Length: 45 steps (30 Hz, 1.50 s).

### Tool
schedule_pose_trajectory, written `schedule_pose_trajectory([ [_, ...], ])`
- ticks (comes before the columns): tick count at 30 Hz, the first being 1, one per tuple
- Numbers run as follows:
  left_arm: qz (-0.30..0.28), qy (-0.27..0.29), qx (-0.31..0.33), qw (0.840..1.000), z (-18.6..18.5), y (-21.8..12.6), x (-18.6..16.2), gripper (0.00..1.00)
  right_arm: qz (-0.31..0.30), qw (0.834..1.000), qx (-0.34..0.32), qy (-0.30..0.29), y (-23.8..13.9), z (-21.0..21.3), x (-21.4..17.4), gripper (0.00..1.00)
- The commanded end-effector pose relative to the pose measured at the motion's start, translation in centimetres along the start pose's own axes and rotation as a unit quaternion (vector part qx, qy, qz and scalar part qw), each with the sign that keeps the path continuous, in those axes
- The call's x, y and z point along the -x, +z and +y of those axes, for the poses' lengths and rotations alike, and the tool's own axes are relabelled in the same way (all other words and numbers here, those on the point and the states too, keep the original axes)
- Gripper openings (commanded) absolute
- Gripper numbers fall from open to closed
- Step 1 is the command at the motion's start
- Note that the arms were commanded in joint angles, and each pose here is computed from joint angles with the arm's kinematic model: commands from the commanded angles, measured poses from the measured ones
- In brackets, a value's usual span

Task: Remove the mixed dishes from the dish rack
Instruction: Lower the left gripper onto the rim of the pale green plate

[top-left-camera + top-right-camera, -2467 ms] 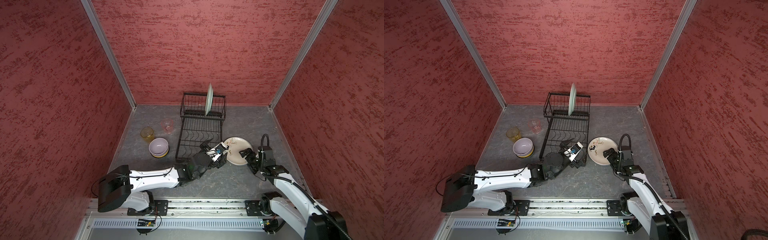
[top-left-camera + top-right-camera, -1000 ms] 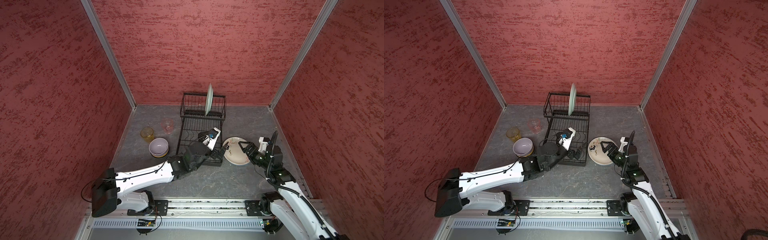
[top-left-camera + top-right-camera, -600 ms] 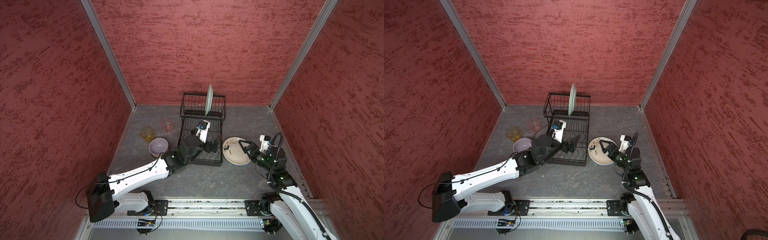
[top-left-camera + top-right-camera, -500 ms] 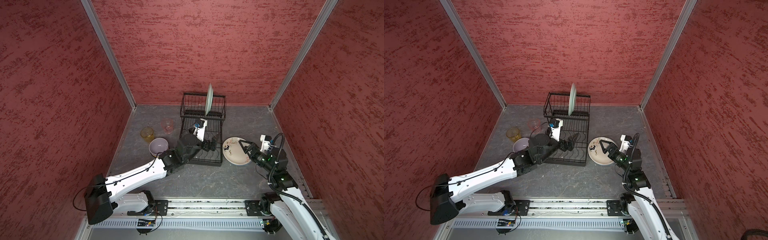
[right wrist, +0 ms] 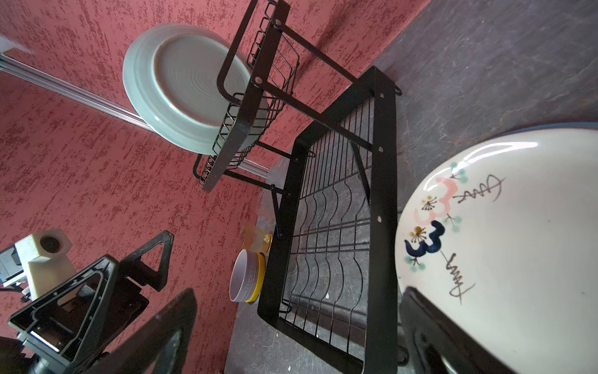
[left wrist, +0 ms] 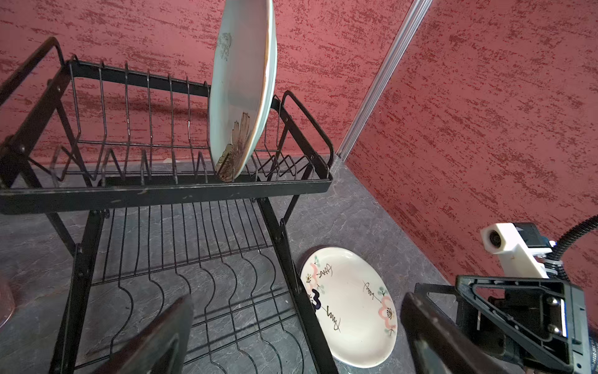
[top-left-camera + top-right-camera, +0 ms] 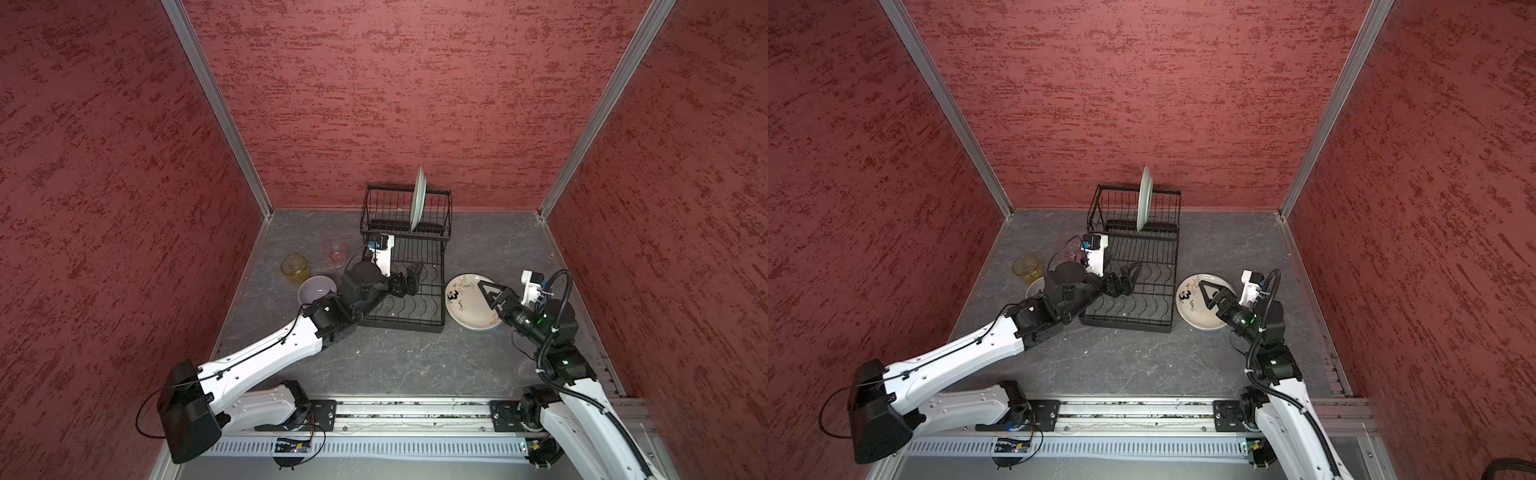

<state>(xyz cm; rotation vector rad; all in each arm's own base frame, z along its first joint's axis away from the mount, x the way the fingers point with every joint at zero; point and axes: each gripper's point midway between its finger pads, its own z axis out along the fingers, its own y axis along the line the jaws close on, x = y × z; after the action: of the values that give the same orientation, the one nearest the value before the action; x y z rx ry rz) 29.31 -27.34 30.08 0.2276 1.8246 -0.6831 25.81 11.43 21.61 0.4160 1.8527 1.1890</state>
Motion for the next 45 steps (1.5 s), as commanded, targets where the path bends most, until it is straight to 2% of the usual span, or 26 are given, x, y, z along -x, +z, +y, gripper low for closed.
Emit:
schedule_pose_trajectory([
  [1, -0.012, -0.001, -0.014, 1.0, -0.5, 0.6, 1.6, 0.99, -0.005, 1.0, 0.016, -0.004, -0.1, 0.4, 0.1, 0.99],
  [10, -0.02, -0.007, -0.046, 0.999, -0.4, 4.4, 5.2, 0.99, -0.003, 0.998, 0.055, -0.01, -0.7, 1.7, -0.4, 0.99],
  [17, -0.029, 0.007, -0.041, 0.999, 0.3, 6.6, 7.1, 1.0, -0.008, 0.999, 0.049, -0.015, -0.9, 1.2, -0.5, 0.99],
  [21, -0.053, 0.023, -0.029, 0.998, 1.2, 8.0, 7.8, 0.99, -0.005, 0.999, 0.045, -0.022, -0.8, 1.3, -0.4, 0.99],
  [33, -0.062, 0.036, -0.035, 0.997, 1.8, 11.0, 9.4, 1.0, 0.0, 0.999, 0.023, -0.024, -0.4, 0.6, -0.3, 0.99],
  [45, -0.042, 0.036, -0.034, 0.998, 1.8, 13.9, 9.0, 0.99, 0.005, 0.999, 0.009, -0.034, 0.0, 0.4, 0.0, 0.99],
])
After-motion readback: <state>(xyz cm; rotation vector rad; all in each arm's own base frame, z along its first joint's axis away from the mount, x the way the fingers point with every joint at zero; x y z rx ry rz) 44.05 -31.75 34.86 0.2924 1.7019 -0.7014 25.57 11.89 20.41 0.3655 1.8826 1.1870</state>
